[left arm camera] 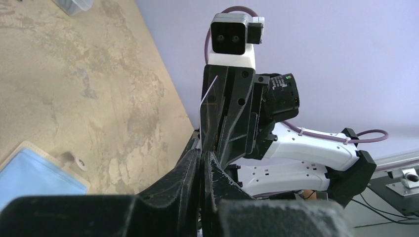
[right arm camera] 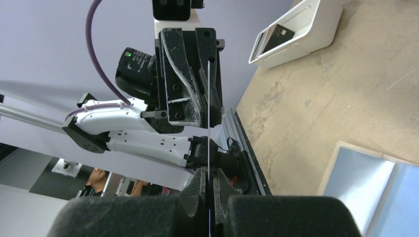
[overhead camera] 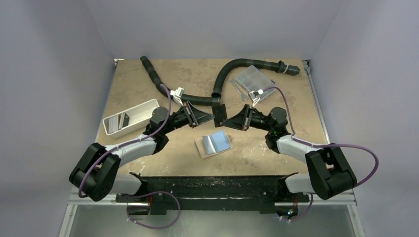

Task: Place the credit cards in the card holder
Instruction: Insert the credit card into the card holder.

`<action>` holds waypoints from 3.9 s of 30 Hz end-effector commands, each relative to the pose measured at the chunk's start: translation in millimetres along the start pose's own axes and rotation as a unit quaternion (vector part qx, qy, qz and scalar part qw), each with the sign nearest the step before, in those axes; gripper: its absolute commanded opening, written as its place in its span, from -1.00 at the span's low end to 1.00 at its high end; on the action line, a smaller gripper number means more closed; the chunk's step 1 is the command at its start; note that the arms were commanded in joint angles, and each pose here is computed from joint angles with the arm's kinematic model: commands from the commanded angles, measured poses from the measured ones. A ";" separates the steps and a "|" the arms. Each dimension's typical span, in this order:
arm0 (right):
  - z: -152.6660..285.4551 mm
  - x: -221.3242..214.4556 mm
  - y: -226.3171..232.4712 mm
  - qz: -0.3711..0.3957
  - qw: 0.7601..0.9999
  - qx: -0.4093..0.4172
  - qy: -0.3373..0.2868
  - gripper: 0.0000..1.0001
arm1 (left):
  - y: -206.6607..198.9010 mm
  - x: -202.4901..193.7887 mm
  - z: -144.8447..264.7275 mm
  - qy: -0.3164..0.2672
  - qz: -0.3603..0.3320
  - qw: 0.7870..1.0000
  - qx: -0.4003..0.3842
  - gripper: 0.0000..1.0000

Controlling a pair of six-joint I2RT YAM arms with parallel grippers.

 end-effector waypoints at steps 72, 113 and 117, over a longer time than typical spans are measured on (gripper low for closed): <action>3.2 -23.0 -161.7 0.035 0.918 -0.378 0.117 -1.00 | 100.2 -97.2 48.2 0.212 0.097 0.957 0.175 -1.00; 3.9 -25.3 -166.3 0.033 0.918 -0.376 0.124 -1.00 | 117.6 -106.3 32.4 0.198 0.114 0.968 0.107 -1.00; 3.3 -24.8 -165.8 0.034 0.918 -0.376 0.124 -1.00 | 122.3 -106.3 31.0 0.198 0.115 0.967 0.109 -1.00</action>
Point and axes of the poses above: each gripper's point midway between its finger pads, its own z axis back along the fingers, its own y axis along the line the jaws close on, x = y × z, the point moved 7 cm from there along z, back along the fingers, and after that the axes turned 11 degrees about -z, right-handed, at the moved point
